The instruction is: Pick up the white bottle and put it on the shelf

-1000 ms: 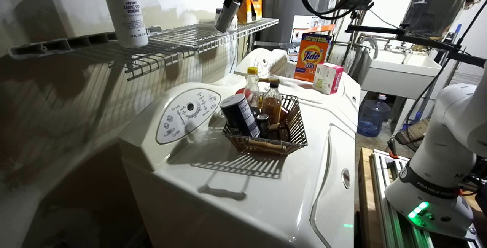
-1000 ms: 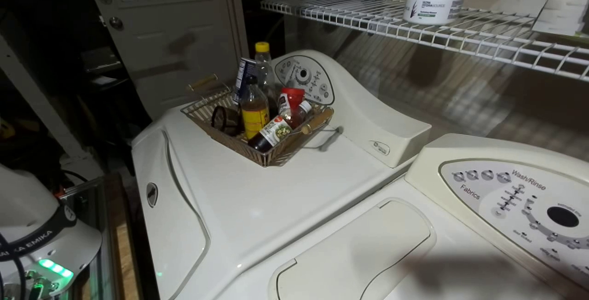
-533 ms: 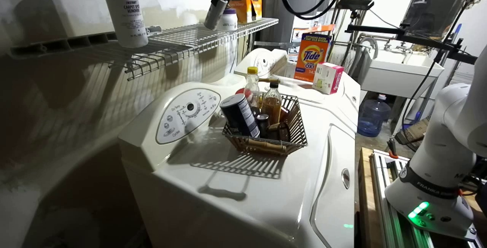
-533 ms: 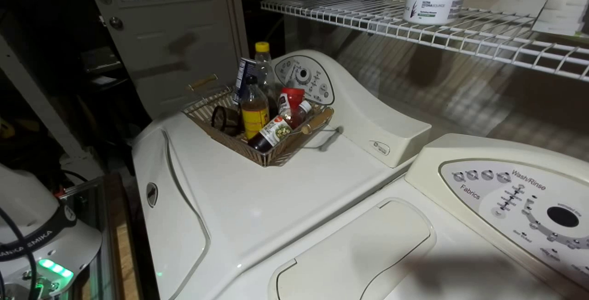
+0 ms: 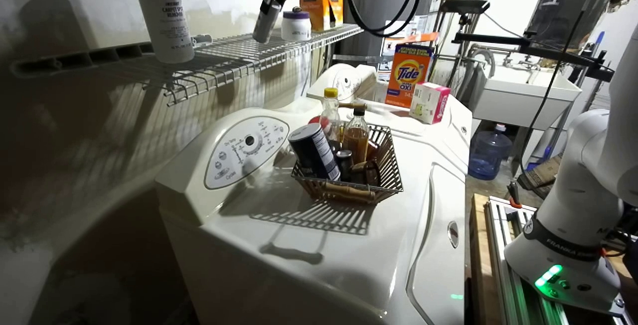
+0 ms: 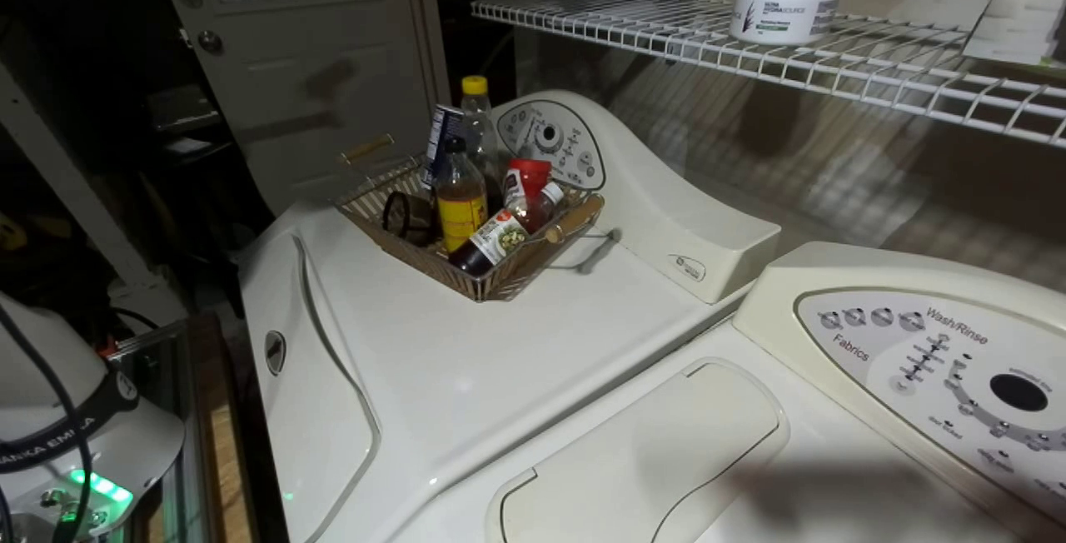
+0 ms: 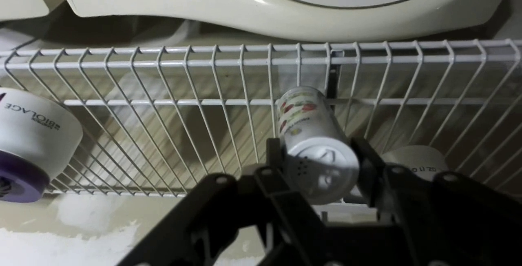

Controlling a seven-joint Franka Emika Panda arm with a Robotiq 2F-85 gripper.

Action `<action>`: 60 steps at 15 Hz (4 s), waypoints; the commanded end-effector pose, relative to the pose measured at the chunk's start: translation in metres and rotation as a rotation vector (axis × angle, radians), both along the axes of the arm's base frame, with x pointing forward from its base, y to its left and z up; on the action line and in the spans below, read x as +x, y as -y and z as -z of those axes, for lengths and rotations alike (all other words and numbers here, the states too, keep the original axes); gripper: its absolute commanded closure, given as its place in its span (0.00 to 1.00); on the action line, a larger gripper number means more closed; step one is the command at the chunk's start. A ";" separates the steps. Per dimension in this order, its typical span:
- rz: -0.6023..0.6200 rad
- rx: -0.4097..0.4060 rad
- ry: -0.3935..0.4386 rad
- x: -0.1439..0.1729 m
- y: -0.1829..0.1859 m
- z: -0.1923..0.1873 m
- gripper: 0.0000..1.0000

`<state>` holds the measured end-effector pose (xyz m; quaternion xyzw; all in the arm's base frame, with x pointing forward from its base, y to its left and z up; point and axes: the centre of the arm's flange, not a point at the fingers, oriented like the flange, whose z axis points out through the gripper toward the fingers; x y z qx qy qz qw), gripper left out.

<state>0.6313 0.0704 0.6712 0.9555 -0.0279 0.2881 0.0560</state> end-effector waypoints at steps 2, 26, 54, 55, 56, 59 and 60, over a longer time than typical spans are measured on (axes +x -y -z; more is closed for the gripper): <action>-0.119 -0.123 -0.058 0.022 -0.009 -0.004 0.80; -0.344 -0.262 -0.211 0.081 -0.019 0.019 0.29; -0.187 -0.054 0.010 -0.033 -0.021 -0.031 0.00; -0.183 -0.052 0.006 -0.040 -0.021 -0.030 0.00; -0.180 -0.053 0.001 -0.047 -0.020 -0.029 0.00; -0.175 -0.046 -0.011 -0.070 -0.020 -0.025 0.00; -0.173 -0.046 -0.017 -0.076 -0.020 -0.024 0.00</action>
